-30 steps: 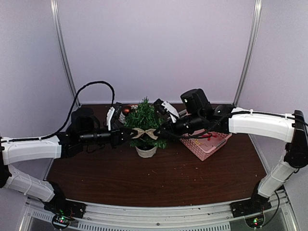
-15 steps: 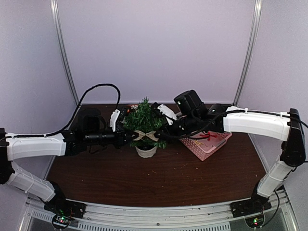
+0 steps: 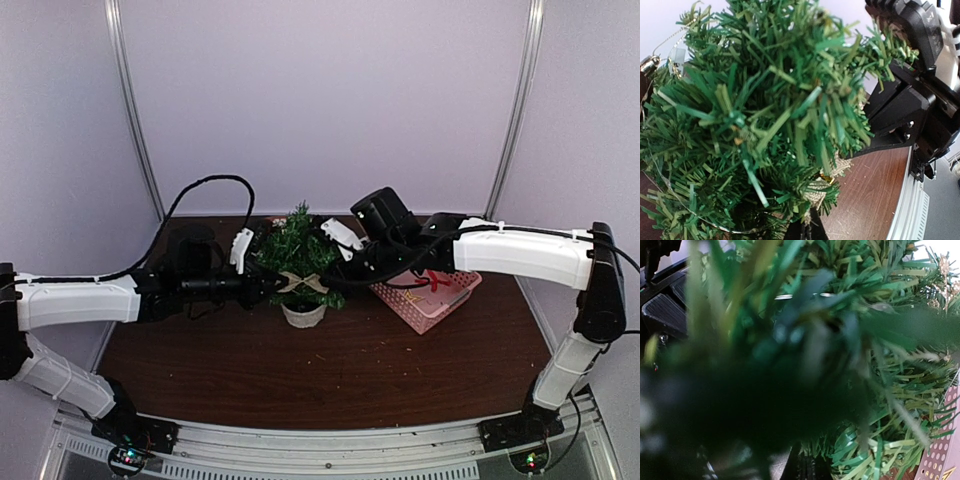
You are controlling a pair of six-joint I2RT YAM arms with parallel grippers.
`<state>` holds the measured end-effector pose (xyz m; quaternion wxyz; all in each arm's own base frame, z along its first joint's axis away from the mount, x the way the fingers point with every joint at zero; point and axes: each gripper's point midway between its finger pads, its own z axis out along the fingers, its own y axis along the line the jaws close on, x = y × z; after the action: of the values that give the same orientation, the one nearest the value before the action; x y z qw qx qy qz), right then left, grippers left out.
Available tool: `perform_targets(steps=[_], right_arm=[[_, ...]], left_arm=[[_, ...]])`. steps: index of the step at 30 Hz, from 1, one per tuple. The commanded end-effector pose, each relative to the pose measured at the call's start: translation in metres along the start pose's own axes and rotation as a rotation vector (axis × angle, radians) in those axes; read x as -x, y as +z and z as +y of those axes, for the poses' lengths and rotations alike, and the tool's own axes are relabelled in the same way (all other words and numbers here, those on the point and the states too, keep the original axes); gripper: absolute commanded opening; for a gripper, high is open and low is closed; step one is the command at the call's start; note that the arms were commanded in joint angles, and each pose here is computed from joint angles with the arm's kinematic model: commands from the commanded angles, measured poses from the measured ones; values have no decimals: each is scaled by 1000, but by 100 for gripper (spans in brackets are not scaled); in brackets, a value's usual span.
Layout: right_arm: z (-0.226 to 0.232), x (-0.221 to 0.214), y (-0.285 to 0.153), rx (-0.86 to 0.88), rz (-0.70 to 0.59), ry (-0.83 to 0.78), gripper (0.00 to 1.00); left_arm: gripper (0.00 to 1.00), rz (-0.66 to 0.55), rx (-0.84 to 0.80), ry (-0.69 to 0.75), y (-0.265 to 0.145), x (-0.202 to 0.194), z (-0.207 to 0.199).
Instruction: Decorate the small christmas tree
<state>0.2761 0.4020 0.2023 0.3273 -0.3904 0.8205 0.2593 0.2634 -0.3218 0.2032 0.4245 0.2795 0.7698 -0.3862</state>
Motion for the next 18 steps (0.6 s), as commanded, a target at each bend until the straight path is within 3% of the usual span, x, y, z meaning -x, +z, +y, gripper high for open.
perform_targets(steps=[1, 11, 18], right_arm=[[-4, -12, 3, -40, 59, -22, 0], [-4, -19, 7, -45, 89, -26, 7], [-2, -8, 0, -49, 45, -15, 27]], left_arm=[[0, -15, 27, 27, -1, 8, 1], [0, -5, 67, 24, -4, 6, 6], [5, -24, 119, 0, -5, 13, 13]])
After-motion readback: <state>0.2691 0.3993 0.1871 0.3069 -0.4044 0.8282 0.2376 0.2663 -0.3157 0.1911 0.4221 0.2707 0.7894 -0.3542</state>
